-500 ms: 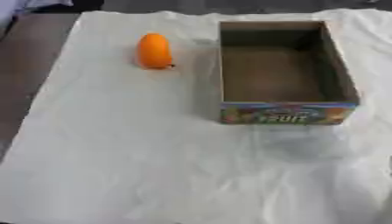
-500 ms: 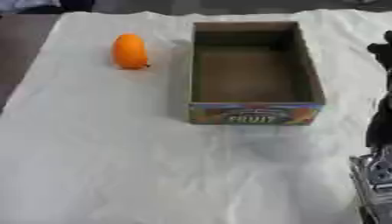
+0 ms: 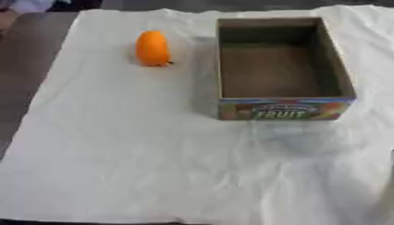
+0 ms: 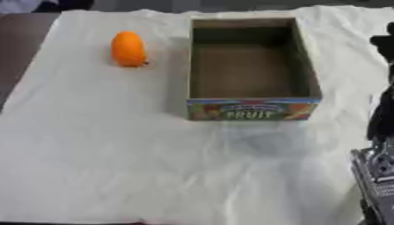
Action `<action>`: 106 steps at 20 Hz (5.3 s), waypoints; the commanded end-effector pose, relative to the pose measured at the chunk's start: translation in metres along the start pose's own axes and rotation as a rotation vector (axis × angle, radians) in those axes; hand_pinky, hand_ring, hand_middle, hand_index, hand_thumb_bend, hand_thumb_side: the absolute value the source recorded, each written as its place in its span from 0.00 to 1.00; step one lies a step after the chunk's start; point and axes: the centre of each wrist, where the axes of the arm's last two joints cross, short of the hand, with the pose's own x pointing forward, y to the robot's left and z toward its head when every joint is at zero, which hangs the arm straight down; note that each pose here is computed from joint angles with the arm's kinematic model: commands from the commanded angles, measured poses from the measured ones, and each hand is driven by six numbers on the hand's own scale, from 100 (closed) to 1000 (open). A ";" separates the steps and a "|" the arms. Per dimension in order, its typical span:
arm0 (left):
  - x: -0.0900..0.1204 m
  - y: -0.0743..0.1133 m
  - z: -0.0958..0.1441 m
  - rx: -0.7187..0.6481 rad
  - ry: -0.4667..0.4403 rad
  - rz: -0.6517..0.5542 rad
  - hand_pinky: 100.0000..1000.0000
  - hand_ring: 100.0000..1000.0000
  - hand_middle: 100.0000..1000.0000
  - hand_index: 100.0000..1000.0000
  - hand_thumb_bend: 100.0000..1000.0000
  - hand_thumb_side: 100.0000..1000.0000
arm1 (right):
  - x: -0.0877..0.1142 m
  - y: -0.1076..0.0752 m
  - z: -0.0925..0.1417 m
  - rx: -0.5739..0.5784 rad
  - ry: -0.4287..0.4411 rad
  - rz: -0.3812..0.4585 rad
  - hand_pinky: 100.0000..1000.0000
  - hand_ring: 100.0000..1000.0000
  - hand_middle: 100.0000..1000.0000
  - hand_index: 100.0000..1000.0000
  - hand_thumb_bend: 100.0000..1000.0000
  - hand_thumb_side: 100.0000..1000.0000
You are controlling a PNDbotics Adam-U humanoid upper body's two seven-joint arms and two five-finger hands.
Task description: Pick up objects on the table and place them in the box.
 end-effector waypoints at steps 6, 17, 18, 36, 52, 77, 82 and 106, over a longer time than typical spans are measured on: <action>0.014 0.016 -0.047 -0.186 -0.141 -0.287 0.38 0.61 0.57 0.84 0.09 0.50 | 0.006 -0.003 -0.006 0.020 -0.032 0.005 0.83 0.72 0.56 0.76 0.00 0.99; -0.008 -0.031 -0.100 -0.496 -0.197 -0.491 0.50 0.64 0.62 0.93 0.20 0.63 | 0.006 -0.002 -0.003 0.050 -0.022 0.008 0.83 0.72 0.56 0.76 0.00 0.99; -0.011 -0.037 -0.103 -0.520 -0.193 -0.507 0.51 0.64 0.62 0.93 0.23 0.67 | 0.006 -0.002 -0.003 0.053 -0.023 0.007 0.83 0.72 0.56 0.76 0.00 0.99; -0.038 -0.121 -0.114 -0.904 -0.158 -0.674 0.65 0.65 0.70 0.99 0.92 0.87 | 0.007 0.004 -0.001 0.079 -0.007 -0.010 0.83 0.72 0.56 0.76 0.00 0.99; -0.062 -0.140 -0.103 -0.934 0.067 -0.526 0.56 0.64 0.76 0.98 0.54 0.57 | 0.008 0.011 0.001 0.091 0.019 -0.024 0.84 0.71 0.55 0.76 0.00 0.98; -0.071 -0.151 -0.096 -0.837 0.171 -0.420 0.48 0.60 0.73 0.79 0.10 0.06 | 0.010 0.018 0.003 0.090 0.057 -0.029 0.84 0.71 0.54 0.76 0.00 0.98; -0.069 -0.147 -0.100 -0.763 0.166 -0.428 0.45 0.57 0.70 0.64 0.11 0.00 | 0.010 0.019 0.005 0.098 0.067 -0.030 0.84 0.71 0.54 0.75 0.00 0.98; 0.024 -0.139 -0.129 -0.545 -0.110 -0.244 0.33 0.49 0.62 0.53 0.00 0.03 | 0.008 0.016 0.007 0.098 0.098 -0.040 0.84 0.71 0.54 0.75 0.00 0.97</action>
